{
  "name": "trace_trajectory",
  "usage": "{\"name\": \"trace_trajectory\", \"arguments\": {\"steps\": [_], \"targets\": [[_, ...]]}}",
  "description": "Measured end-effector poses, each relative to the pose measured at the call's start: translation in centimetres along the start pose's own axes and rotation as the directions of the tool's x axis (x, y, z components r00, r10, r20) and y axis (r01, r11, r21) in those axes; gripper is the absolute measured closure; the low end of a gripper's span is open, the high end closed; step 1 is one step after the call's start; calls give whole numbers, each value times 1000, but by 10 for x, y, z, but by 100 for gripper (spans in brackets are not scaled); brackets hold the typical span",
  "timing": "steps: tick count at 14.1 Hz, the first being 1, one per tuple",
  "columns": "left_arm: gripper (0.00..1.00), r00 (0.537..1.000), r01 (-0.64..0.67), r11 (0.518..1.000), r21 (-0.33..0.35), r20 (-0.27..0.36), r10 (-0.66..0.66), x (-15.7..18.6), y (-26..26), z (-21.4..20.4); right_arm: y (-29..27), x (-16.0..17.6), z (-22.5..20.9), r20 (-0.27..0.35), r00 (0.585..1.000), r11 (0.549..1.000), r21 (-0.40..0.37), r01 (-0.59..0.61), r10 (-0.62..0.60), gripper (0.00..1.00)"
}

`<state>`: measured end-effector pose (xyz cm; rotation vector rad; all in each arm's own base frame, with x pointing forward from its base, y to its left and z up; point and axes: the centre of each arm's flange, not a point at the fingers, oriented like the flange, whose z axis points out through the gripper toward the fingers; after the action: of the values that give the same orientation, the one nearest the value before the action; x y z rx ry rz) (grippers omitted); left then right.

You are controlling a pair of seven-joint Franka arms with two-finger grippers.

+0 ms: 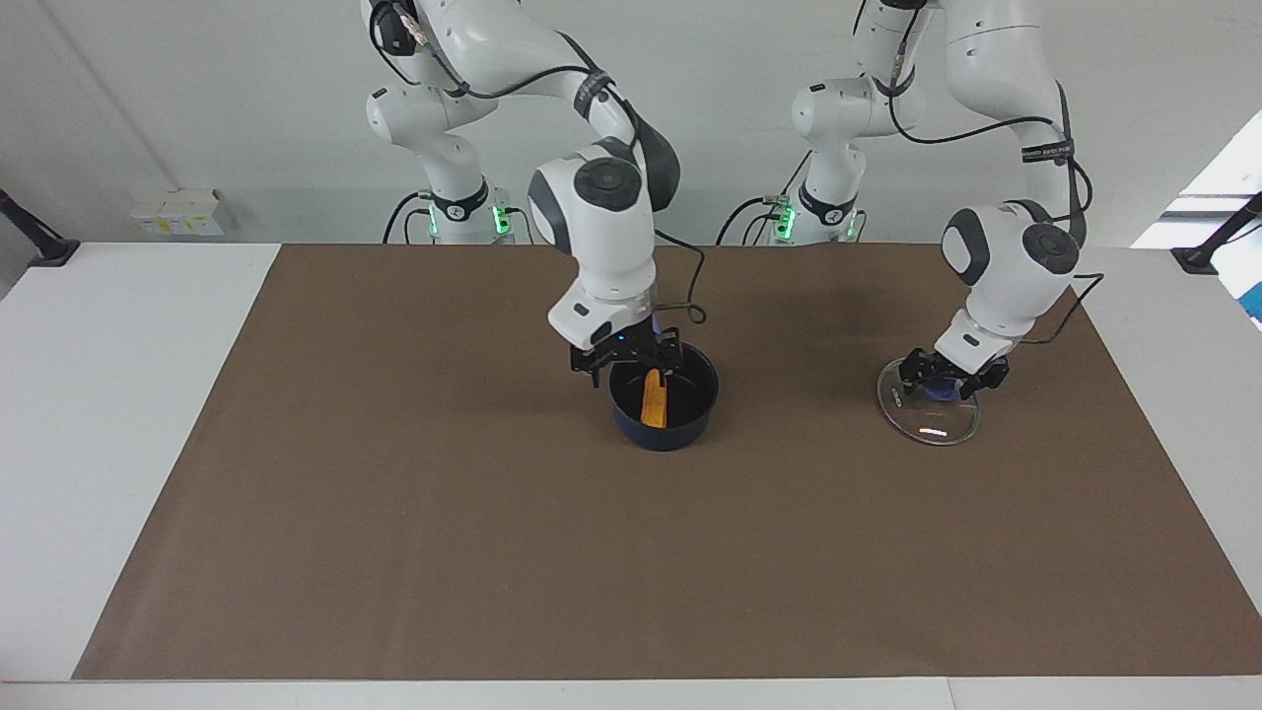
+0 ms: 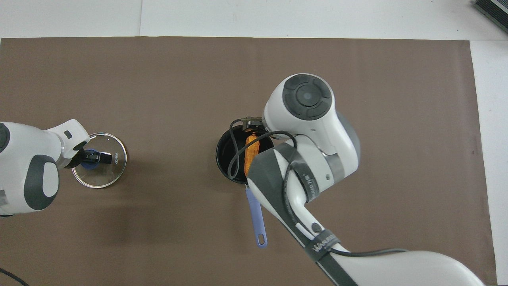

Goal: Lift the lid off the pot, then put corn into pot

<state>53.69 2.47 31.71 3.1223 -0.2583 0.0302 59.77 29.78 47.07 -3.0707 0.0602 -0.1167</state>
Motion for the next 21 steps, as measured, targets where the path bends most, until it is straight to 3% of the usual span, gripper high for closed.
{"name": "trace_trajectory", "arguments": {"steps": [6,11,16,19,21], "targets": [[0,999,25,1000,-8,20,-24,30,1,-53,107,12,-94,-33,999,999,-41,1,-2,0],[0,998,46,999,-13,33,-46,57,15,-124,185,-9,-178,-54,996,997,-42,-71,69,0],[0,998,42,999,-17,57,-41,65,16,-199,244,-33,-237,-31,998,996,-57,-62,60,0],[0,996,40,999,-21,81,-38,63,17,-233,271,-47,-256,-30,999,998,-60,-23,21,0],[0,994,37,999,-24,101,-34,59,19,-252,277,-47,-243,4,1000,998,-63,6,-5,0]]}}
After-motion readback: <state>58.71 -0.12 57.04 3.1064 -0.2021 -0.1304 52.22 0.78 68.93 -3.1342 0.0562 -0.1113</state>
